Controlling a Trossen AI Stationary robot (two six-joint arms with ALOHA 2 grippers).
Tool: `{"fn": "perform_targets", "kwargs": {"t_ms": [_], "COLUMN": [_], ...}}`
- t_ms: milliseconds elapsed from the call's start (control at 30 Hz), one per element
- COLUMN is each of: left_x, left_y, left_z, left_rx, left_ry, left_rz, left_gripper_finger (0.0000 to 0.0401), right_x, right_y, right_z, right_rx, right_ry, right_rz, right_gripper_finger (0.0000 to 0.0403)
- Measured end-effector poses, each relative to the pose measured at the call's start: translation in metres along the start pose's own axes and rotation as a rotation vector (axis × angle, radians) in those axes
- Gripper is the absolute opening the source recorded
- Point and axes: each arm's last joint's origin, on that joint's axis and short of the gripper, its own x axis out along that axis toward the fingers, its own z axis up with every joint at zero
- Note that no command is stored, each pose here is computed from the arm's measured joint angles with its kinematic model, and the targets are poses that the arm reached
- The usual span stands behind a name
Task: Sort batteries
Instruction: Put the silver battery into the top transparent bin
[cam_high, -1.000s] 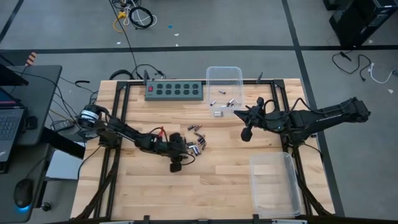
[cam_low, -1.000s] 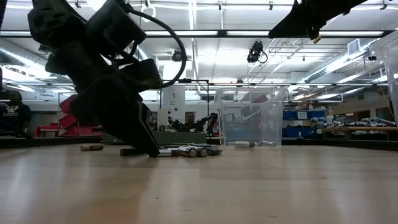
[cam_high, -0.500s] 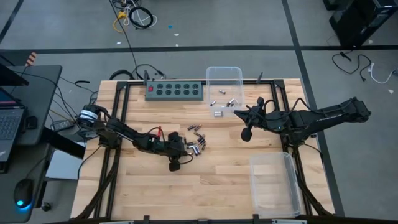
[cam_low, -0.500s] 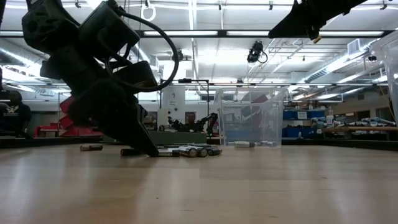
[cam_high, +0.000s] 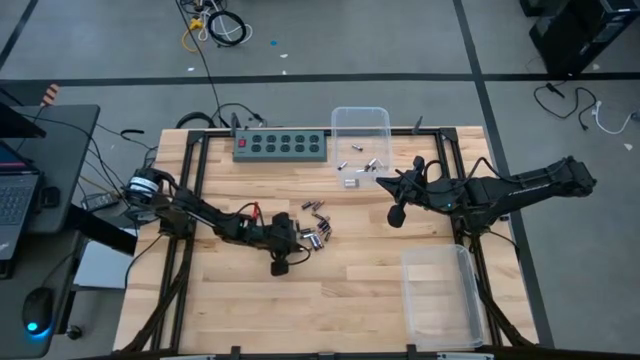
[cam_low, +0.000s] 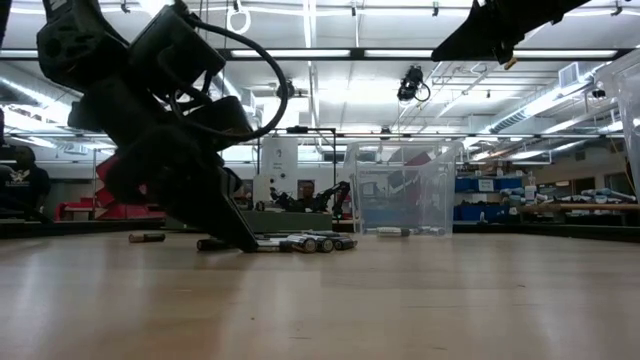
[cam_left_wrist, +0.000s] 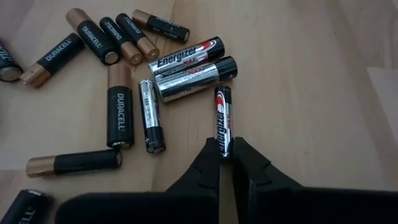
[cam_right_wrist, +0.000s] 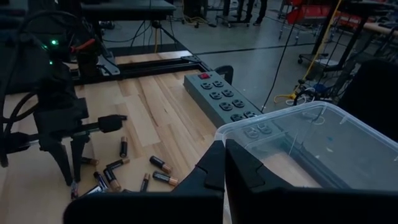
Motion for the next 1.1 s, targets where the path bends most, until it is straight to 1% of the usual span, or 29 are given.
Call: {"fn": "perform_targets", "kwargs": {"t_ms": [67, 267, 400, 533, 667, 767, 833, 967, 1100], "left_x": [-0.004, -0.020, -0.036, -0.057, -0.078, -0.089, -0.094, -0.102, -0.106], "left_y": [-0.001, -0.003, -0.004, 0.002, 0.018, 0.037, 0.050, 0.077, 0.108], "left_z": [0.002, 0.015, 0.030, 0.050, 0.076, 0.098, 0.112, 0.140, 0.167], "left_rx": [0.001, 0.029, 0.066, 0.120, 0.167, 0.187, 0.204, 0.277, 0.312], "left_ry": [0.002, -0.055, -0.142, -0.264, -0.380, -0.411, -0.395, -0.345, -0.343], "left_rz": [-0.025, -0.086, -0.115, -0.099, -0.131, -0.117, -0.073, 0.030, 0.117], "left_gripper_finger": [0.0009, 0.0009, 0.0008, 0.0008, 0.0008, 0.0008, 0.0008, 0.0008, 0.0008], "right_x": [0.000, 0.000, 0.000, 0.000, 0.002, 0.004, 0.004, 0.006, 0.008], "right_y": [0.000, 0.000, 0.000, -0.001, -0.003, -0.006, -0.007, -0.011, -0.015], "right_z": [0.000, 0.000, 0.000, 0.000, 0.003, 0.004, 0.006, 0.007, 0.008], "right_rx": [0.000, -0.003, -0.003, -0.015, -0.010, -0.025, -0.031, -0.055, -0.059], "right_ry": [0.000, 0.000, 0.000, -0.003, -0.017, -0.030, -0.042, -0.045, -0.048], "right_rz": [0.000, 0.000, -0.001, -0.004, -0.019, -0.033, -0.042, -0.063, -0.088], "right_gripper_finger": [0.0001, 0.0000, 0.0002, 0.0000, 0.0002, 0.0001, 0.0001, 0.0001, 0.0001]}}
